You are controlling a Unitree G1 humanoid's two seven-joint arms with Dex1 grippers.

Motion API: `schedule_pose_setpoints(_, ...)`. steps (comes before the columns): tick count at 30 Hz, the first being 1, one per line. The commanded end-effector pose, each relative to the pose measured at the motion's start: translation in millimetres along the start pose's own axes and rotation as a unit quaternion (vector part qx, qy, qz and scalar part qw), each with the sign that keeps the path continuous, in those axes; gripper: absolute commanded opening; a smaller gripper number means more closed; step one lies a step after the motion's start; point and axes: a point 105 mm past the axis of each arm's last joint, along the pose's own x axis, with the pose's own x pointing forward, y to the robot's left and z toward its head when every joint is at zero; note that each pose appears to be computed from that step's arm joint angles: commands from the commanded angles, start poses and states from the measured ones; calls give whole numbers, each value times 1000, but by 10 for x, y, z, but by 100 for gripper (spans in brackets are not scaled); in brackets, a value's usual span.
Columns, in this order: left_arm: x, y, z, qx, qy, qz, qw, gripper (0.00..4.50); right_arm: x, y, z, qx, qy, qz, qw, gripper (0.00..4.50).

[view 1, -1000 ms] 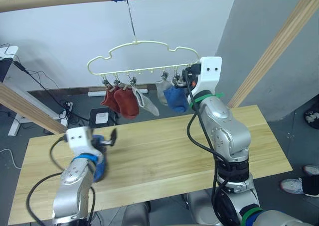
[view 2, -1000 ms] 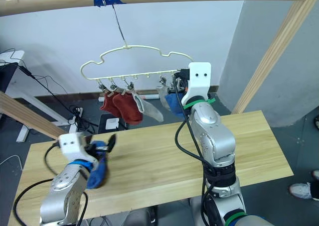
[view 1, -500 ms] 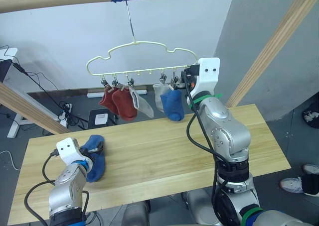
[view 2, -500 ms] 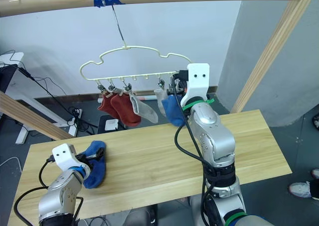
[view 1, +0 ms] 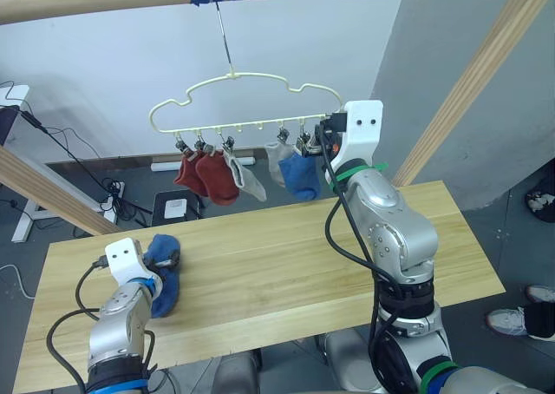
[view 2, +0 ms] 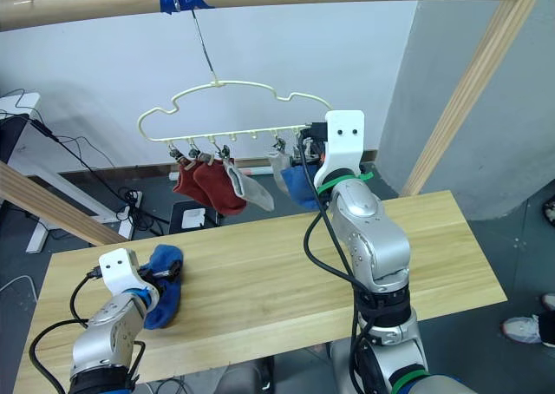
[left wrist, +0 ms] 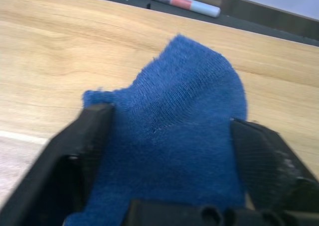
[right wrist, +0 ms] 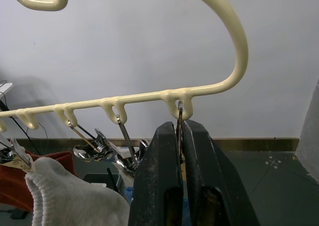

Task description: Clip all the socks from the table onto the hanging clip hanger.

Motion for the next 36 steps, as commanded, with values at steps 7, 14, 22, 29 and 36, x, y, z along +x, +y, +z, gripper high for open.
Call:
schedule_pose_setpoints(7, -59, -98, -132, 1, 17, -36, 999, 127, -36, 175, 192, 14, -36, 28, 999, 0)
schedule_pose_setpoints(14, -254, -959, 230, 167, -95, -247, 950, 2, -39, 156, 197, 12, -38, 23, 999, 0)
schedule_pose_setpoints(22, -956, -2407, 613, 250, -224, -537, 774, 2, -42, 126, 223, 7, -43, 17, 999, 0)
schedule_pose_setpoints(29, -856, -2785, 875, 253, -284, -508, 773, 2, -39, 118, 232, 5, -44, 17, 999, 0)
schedule_pose_setpoints(36, -601, -2930, 1134, 228, -324, -429, 812, 2, -43, 116, 248, 2, -46, 16, 999, 0)
